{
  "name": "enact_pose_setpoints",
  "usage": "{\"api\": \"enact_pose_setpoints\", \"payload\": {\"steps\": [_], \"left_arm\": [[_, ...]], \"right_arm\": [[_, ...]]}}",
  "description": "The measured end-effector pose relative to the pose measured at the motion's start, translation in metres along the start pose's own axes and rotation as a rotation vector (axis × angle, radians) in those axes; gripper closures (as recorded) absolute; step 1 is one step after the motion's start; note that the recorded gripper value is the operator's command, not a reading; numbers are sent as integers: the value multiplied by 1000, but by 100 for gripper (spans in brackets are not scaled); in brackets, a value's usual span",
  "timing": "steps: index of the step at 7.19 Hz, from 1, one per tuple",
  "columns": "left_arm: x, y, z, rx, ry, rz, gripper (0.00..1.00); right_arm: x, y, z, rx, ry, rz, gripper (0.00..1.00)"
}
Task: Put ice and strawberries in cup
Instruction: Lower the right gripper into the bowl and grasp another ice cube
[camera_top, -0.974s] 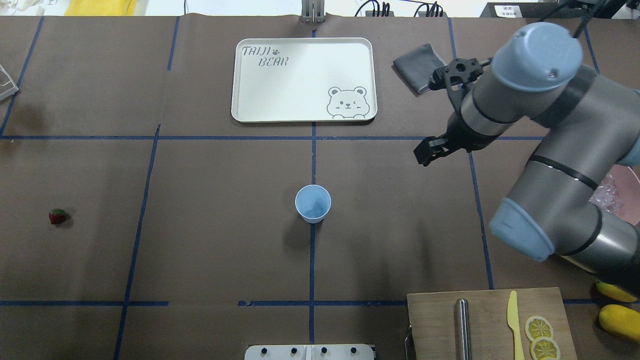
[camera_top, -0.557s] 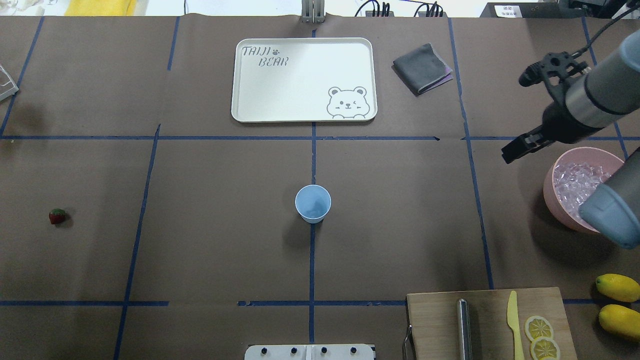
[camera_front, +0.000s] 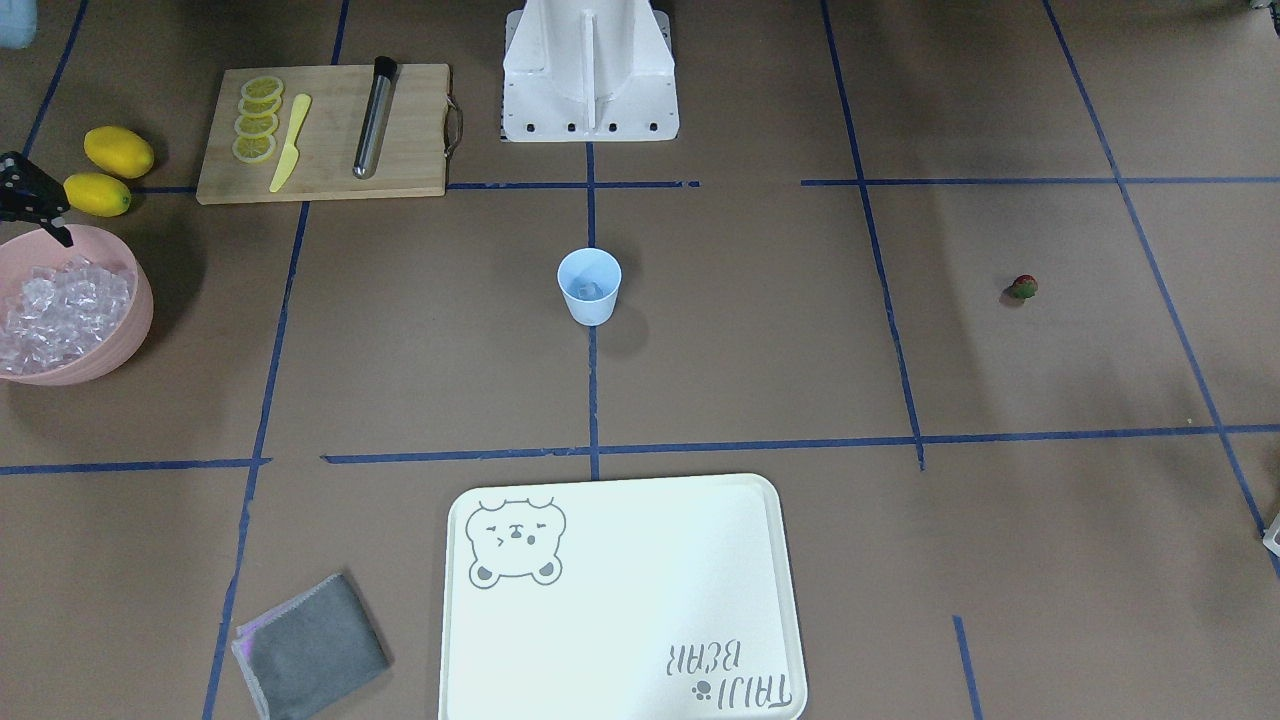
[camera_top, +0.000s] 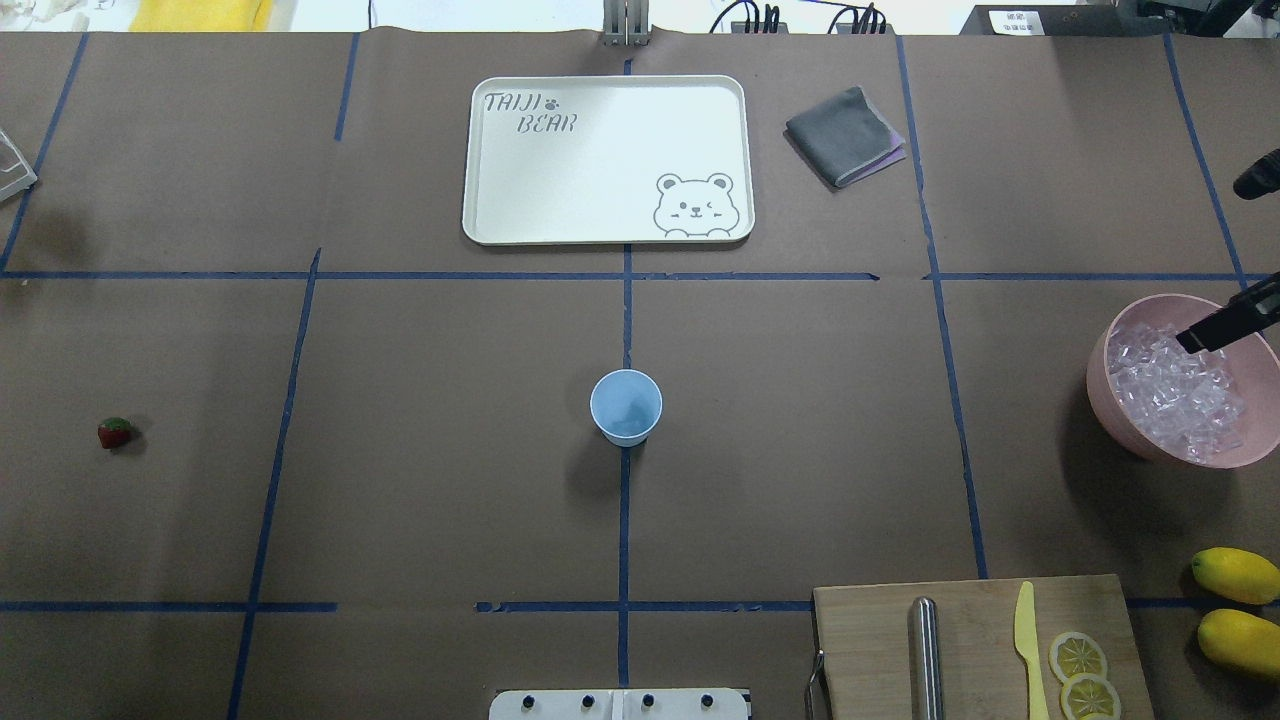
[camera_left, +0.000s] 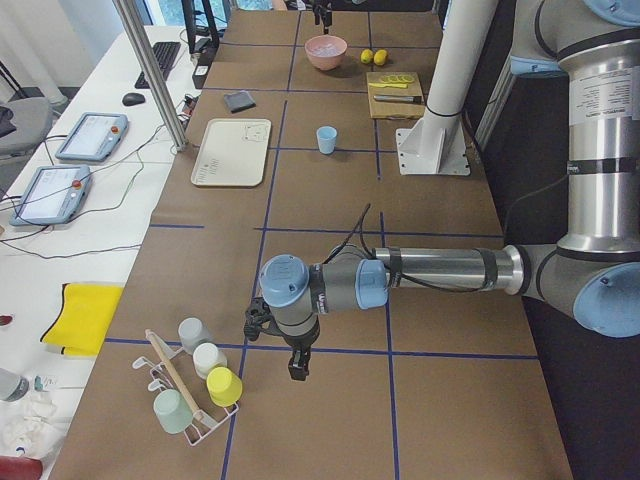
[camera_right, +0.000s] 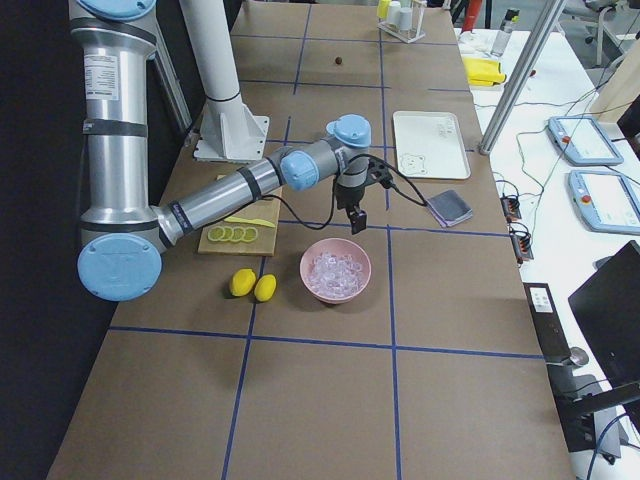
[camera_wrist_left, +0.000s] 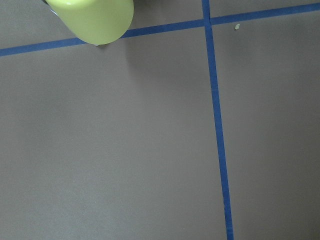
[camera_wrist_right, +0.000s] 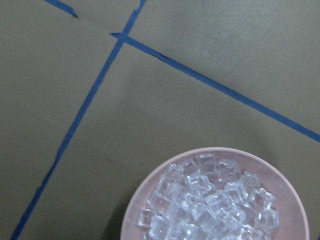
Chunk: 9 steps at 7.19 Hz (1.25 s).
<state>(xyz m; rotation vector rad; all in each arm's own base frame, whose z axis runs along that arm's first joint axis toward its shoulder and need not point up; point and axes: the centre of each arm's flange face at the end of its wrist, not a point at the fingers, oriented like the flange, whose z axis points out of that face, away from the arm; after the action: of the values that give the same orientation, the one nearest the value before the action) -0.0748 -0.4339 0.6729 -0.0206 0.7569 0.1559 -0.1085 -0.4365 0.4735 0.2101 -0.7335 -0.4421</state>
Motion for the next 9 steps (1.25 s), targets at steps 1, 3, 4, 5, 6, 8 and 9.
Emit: {"api": "enact_pose_setpoints", "payload": {"steps": [1, 3, 4, 5, 6, 8, 9], "left_arm": [[0, 0, 0, 0, 0, -1, 0], [0, 1, 0, -1, 0, -1, 0], [0, 1, 0, -2, 0, -2, 0], [0, 1, 0, -2, 0, -2, 0], [0, 1, 0, -2, 0, -3, 0], [0, 1, 1, -3, 1, -3, 0], [0, 1, 1, -4, 1, -3, 0]], "right_arm": [[9, 10, 2, -3, 4, -3, 0], [19, 15, 14, 6, 8, 0, 0], [19, 14, 23, 11, 7, 5, 0], [13, 12, 38, 15, 6, 7, 0], [5, 9, 52, 19, 10, 7, 0], [-4, 9, 73, 7, 18, 3, 0], [-8, 10, 80, -2, 18, -4, 1]]}}
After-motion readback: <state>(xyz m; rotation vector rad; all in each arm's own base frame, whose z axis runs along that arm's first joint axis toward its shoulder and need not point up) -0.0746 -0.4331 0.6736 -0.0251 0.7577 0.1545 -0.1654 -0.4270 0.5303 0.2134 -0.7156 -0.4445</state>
